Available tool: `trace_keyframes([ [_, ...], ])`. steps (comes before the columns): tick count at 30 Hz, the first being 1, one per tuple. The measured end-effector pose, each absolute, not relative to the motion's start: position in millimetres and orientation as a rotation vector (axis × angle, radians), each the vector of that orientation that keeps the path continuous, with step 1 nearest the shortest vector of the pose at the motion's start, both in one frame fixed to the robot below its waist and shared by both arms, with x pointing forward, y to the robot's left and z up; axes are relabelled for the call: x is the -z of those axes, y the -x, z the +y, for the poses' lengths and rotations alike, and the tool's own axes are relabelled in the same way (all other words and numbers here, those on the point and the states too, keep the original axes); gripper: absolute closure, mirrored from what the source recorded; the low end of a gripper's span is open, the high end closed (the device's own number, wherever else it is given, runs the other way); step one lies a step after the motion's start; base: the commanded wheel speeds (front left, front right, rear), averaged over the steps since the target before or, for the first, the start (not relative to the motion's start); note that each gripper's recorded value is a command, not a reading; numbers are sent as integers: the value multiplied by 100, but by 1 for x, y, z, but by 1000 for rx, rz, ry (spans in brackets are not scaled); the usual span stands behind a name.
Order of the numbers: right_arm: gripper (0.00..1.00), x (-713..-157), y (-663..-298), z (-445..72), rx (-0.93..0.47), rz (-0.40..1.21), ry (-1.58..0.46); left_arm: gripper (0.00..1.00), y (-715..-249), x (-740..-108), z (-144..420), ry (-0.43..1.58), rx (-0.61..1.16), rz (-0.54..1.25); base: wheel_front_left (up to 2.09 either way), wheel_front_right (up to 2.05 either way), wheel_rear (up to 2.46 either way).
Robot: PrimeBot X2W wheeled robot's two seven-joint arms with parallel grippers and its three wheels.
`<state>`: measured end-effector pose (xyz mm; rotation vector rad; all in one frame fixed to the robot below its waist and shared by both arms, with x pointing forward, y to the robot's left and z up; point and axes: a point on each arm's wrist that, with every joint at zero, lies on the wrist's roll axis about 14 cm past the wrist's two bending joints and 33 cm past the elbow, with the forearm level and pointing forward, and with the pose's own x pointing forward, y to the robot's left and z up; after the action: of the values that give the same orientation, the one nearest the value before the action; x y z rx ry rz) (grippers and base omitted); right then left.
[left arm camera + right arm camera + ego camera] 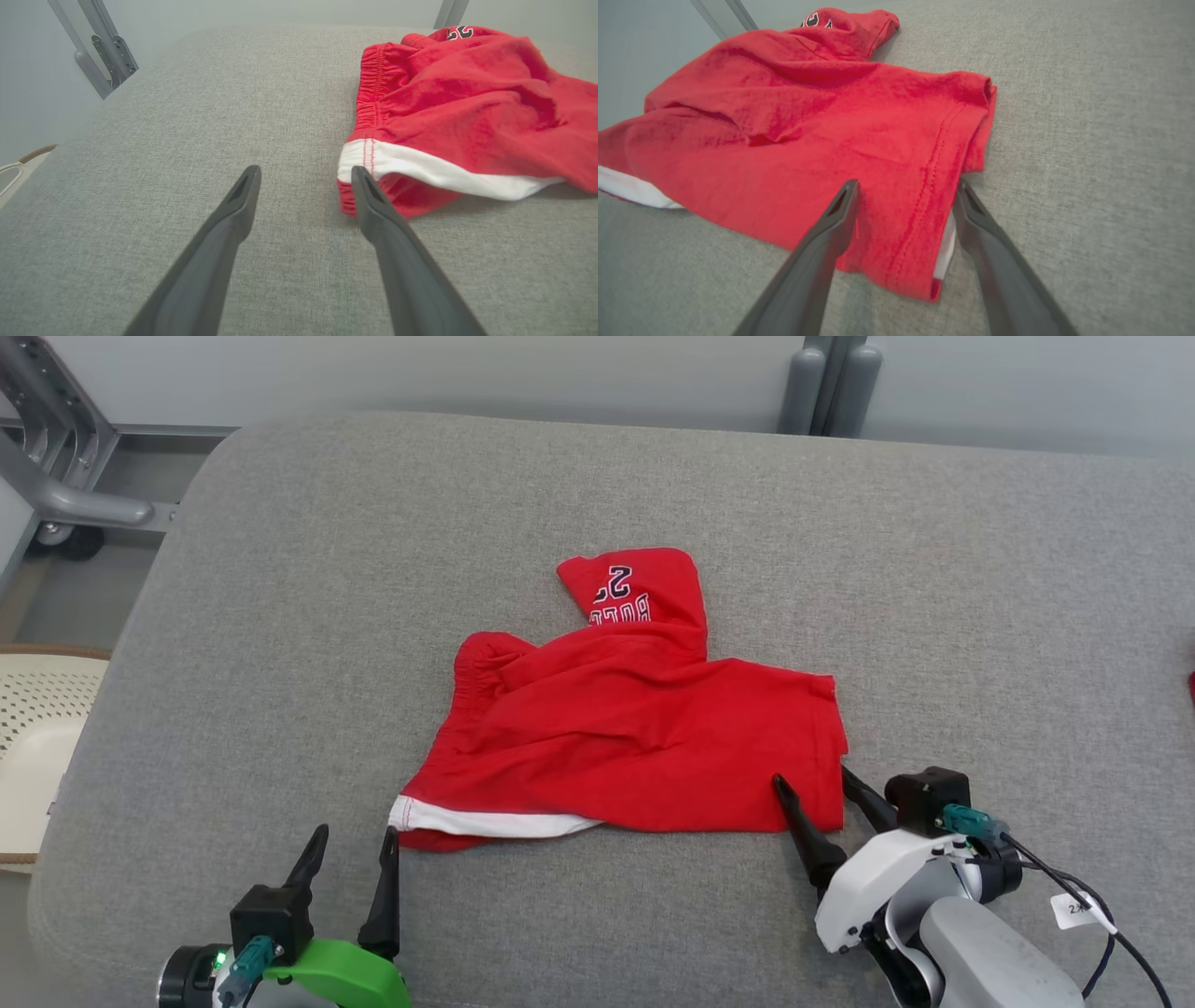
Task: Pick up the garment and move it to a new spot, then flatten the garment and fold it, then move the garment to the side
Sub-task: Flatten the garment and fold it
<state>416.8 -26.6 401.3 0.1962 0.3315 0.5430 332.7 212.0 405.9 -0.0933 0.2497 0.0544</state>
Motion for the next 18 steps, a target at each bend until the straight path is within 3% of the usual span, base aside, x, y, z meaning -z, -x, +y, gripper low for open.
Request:
trace_keyframes([
  [3,5,-402,-419,-24,-556,330,-187,0,-334,-406,209,97,-46,250,0,0,0],
  [7,0,-401,-419,-21,-570,333,-173,0,-335,-407,205,103,-39,246,0,0,0],
  [18,0,-401,-414,-22,-572,331,-170,0,-338,-409,199,111,-24,236,0,0,0],
])
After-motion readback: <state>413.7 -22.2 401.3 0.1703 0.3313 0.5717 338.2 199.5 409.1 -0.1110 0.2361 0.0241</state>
